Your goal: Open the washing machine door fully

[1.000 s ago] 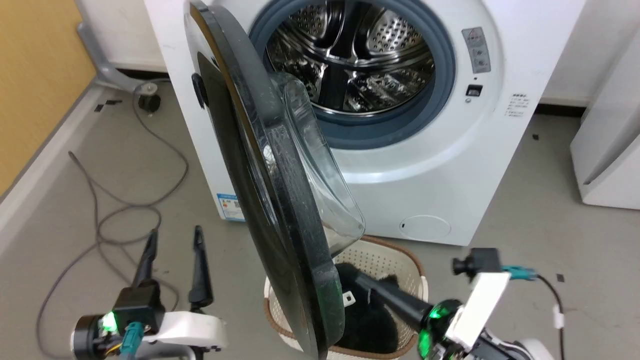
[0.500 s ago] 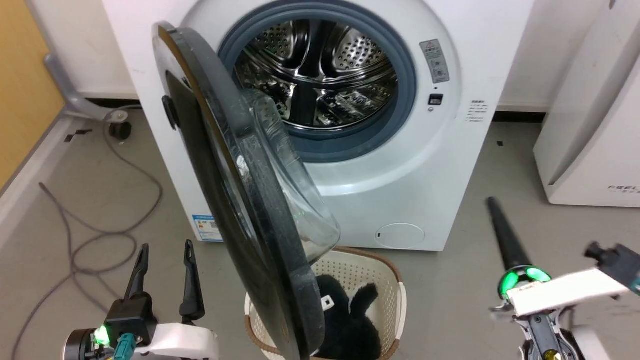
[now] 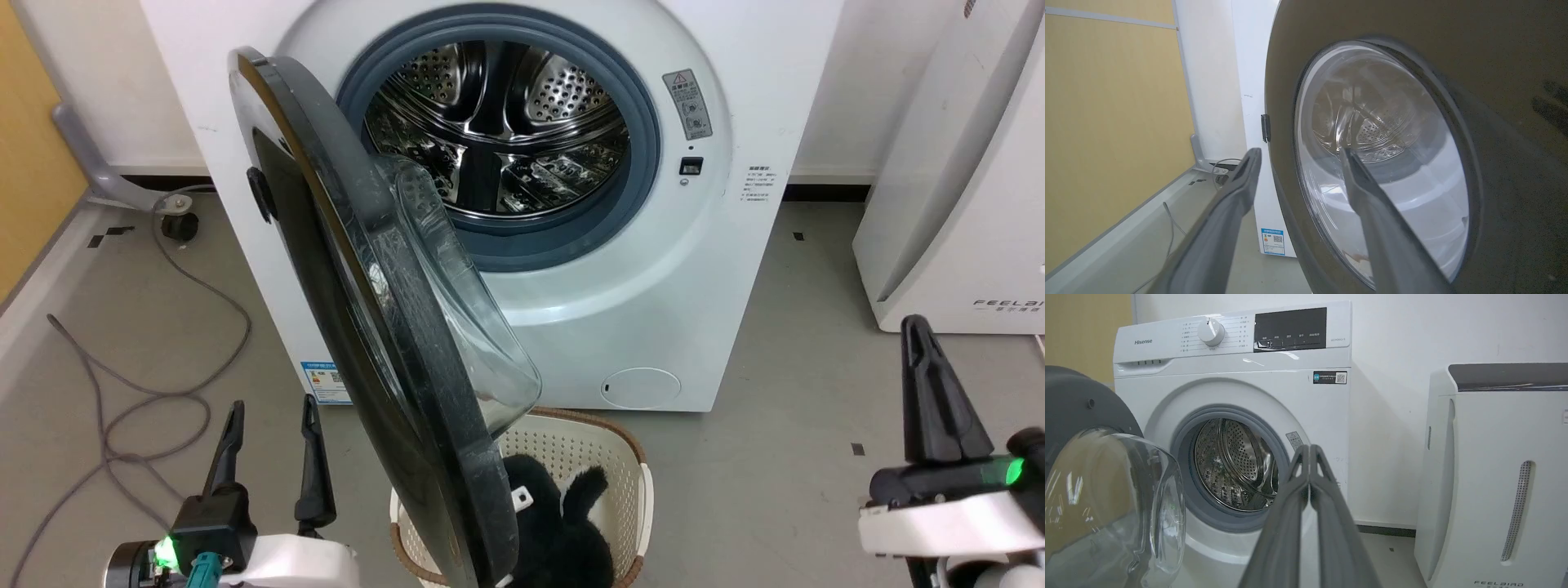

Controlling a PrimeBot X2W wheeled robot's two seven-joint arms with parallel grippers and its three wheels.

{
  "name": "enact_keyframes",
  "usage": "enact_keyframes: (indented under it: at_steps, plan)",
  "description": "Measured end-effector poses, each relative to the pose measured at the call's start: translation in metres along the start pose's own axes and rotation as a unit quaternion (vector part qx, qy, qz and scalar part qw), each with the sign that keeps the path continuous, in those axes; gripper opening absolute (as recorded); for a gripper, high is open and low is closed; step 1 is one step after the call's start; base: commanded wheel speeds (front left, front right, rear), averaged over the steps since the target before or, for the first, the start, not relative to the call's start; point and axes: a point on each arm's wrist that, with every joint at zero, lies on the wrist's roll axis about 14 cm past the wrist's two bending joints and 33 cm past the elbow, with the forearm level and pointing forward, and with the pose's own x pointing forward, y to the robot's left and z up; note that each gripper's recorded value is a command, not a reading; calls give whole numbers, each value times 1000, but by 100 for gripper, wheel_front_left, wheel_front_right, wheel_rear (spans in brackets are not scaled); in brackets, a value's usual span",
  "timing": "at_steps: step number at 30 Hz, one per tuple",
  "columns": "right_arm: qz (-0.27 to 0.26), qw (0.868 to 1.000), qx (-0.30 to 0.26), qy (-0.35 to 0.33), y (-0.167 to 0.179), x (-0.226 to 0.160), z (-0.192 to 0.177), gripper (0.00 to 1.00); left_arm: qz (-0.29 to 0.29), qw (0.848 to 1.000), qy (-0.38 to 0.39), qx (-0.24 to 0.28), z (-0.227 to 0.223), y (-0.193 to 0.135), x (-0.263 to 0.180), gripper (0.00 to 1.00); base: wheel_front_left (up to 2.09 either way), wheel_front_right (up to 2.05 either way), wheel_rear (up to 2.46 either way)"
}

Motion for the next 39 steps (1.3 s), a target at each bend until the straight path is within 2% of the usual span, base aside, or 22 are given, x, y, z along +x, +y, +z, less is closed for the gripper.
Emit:
enact_keyframes:
  at_steps: [3, 11, 12, 13, 14, 25, 26, 27, 28, 34, 39]
  plan:
    - [0, 999, -35, 12, 1, -7, -5, 0, -1, 1000, -2, -1, 1, -1, 0, 100, 0, 0, 0]
    - [-4, 996, -25, 91, 5, -37, -49, 0, -1, 1000, -5, -5, 4, -1, -1, 100, 0, 0, 0]
    - [-6, 995, -21, 95, 4, -40, -52, 2, -2, 1000, -6, -5, 4, -2, -1, 100, 0, 0, 0]
    - [-8, 995, -15, 98, 4, -42, -53, 37, -2, 1000, -6, -5, 4, -2, -1, 100, 0, 0, 0]
    - [-10, 995, -10, 100, 4, -43, -54, 100, -2, 1000, -7, -5, 5, -2, -1, 100, 0, 0, 0]
    - [-15, 995, -10, 100, 1, -45, -54, 100, 3, 1000, -1, -13, 1, -2, -2, 100, 0, 0, 0]
    - [-15, 995, -10, 100, 1, -44, -54, 100, 4, 1000, 2, -15, 0, -1, -3, 22, 0, 0, 0]
    - [-15, 995, -11, 100, 0, -44, -54, 100, 5, 1000, 3, -16, -1, -1, -3, 22, 0, 0, 0]
    - [-15, 995, -12, 99, 0, -44, -53, 100, 5, 1000, 3, -16, -1, 0, -3, 0, 0, 0, 0]
    - [-17, 995, -21, 96, -3, -42, -52, 100, 16, 1000, -2, -22, 2, 7, -2, 0, 0, 0, 0]
    - [-15, 995, -22, 95, -2, -40, -51, 100, 14, 998, -48, -23, 31, 8, 6, 0, 0, 0, 0]
